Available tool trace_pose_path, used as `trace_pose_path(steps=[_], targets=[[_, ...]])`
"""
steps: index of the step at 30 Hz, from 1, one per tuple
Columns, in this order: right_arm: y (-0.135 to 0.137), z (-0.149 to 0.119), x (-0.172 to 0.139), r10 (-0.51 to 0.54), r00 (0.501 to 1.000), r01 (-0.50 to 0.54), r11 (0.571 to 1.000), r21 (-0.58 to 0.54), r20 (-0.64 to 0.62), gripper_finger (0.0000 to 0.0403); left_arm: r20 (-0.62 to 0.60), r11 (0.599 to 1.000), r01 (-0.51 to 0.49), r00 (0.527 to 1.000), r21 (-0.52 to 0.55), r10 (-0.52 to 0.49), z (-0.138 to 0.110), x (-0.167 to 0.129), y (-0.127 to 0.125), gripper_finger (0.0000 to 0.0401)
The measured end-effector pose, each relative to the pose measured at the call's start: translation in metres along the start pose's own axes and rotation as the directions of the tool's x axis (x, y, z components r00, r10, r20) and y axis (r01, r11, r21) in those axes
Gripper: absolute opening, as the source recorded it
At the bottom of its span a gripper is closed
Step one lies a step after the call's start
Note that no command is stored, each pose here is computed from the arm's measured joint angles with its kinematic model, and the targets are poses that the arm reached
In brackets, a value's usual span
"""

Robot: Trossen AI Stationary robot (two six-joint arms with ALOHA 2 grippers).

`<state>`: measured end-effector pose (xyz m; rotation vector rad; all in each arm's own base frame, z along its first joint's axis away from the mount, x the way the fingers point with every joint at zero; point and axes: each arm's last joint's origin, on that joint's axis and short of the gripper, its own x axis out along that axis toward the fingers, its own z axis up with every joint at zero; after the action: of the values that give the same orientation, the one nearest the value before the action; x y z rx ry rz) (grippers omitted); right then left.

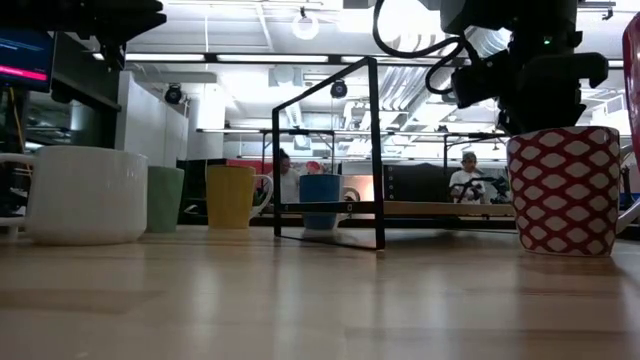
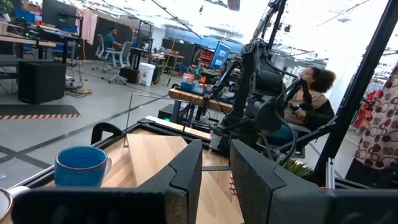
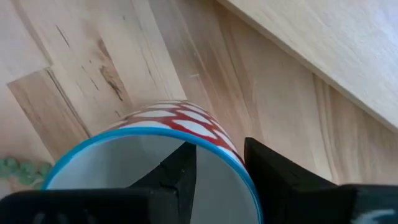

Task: Place coffee mugs
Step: Put the red patterned mug on the shelf

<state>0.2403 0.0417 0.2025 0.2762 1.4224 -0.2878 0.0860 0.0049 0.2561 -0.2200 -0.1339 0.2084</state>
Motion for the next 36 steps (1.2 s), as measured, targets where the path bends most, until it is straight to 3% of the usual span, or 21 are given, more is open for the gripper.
trace_pose_path(steps=[7, 15, 19, 28, 36], targets=[[0.0, -0.001, 0.0, 0.006, 1.0, -0.005, 0.999, 0.039, -0.016, 0.0011, -0.01, 1.0, -0.002, 1.0, 0.003, 0.002, -0.001, 0.0, 0.0, 0.0076], [-0.001, -0.004, -0.011, 0.039, 0.999, -0.037, 0.997, 0.062, -0.03, 0.0002, -0.037, 1.0, -0.008, 0.999, 0.01, 0.008, -0.004, 0.0, 0.001, 0.0076], [-0.002, -0.003, -0.041, 0.047, 0.999, -0.048, 0.997, 0.061, 0.02, 0.0001, -0.035, 1.0, -0.008, 0.999, 0.009, 0.008, -0.004, 0.0, 0.001, 0.0076], [-0.026, 0.0, -0.109, -0.078, 0.992, 0.066, 0.99, 0.125, 0.102, 0.0001, -0.034, 1.0, -0.007, 0.999, 0.009, 0.008, -0.003, 0.0, 0.001, 0.0076], [-0.054, 0.033, -0.11, -0.08, 0.985, 0.059, 0.989, 0.137, 0.154, 0.0, -0.034, 1.0, -0.007, 0.999, 0.009, 0.008, -0.003, 0.0, 0.001, 0.0076]])
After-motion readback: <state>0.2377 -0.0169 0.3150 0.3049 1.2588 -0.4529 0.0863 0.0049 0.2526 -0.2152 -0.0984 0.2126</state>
